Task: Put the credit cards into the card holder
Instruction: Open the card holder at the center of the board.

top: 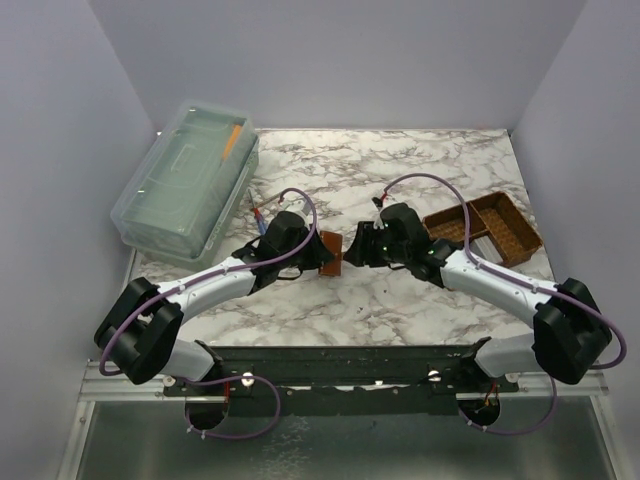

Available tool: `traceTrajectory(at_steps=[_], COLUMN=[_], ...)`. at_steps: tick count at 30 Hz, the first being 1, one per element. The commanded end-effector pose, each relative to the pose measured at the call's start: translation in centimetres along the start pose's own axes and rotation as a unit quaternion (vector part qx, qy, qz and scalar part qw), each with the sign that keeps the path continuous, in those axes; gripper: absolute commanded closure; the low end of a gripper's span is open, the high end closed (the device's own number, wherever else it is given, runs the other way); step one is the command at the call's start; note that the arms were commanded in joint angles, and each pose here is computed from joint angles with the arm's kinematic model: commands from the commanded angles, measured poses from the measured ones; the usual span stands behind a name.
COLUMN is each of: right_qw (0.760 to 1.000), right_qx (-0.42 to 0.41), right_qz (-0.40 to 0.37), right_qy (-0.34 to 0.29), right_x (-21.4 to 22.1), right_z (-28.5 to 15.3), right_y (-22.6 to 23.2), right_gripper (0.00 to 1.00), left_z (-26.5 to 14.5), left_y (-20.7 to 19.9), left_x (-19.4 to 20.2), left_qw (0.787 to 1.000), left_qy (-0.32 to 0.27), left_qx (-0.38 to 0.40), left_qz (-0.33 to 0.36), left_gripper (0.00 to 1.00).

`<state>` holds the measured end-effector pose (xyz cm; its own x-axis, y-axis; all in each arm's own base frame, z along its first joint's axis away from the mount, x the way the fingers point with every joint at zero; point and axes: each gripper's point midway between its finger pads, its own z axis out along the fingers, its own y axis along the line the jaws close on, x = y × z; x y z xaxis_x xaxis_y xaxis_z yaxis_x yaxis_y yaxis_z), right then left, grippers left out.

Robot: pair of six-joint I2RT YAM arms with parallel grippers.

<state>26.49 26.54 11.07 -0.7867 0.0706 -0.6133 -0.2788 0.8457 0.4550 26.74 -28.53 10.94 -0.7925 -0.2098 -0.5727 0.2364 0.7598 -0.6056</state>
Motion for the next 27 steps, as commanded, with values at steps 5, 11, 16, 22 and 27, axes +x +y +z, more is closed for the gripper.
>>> traceTrajectory(at_steps=[5, 11, 16, 22, 27], right_qw=[0.999, 1.000, 1.000, 1.000, 1.000], right_qx=[-0.042, -0.010, -0.006, 0.009, 0.029], right_qz=[-0.014, -0.004, 0.002, -0.007, -0.008], right_qy=[0.003, 0.005, 0.010, -0.011, 0.003], right_x=[-1.4, -0.6, 0.0, 0.0, 1.6], right_z=[1.7, 3.2, 3.9, 2.9, 2.7], right_y=[2.2, 0.6, 0.1, -0.8, -2.4], right_gripper=[0.62, 0.69, 0.84, 1.00, 1.00], left_z=[-0.5, -1.0, -1.1, 0.4, 2.8], left_y=[-2.4, -2.4, -2.6, -1.2, 1.0], left_x=[-1.6, -1.4, -1.2, 0.1, 2.2], left_qw=[0.999, 0.999, 0.999, 0.999, 0.994], left_qy=[-0.015, -0.018, -0.015, 0.006, 0.065], left_qx=[0.039, 0.042, 0.051, 0.027, 0.000], left_qz=[0.008, 0.002, -0.002, -0.029, -0.087], left_gripper=[1.00, 1.00, 1.00, 1.00, 1.00])
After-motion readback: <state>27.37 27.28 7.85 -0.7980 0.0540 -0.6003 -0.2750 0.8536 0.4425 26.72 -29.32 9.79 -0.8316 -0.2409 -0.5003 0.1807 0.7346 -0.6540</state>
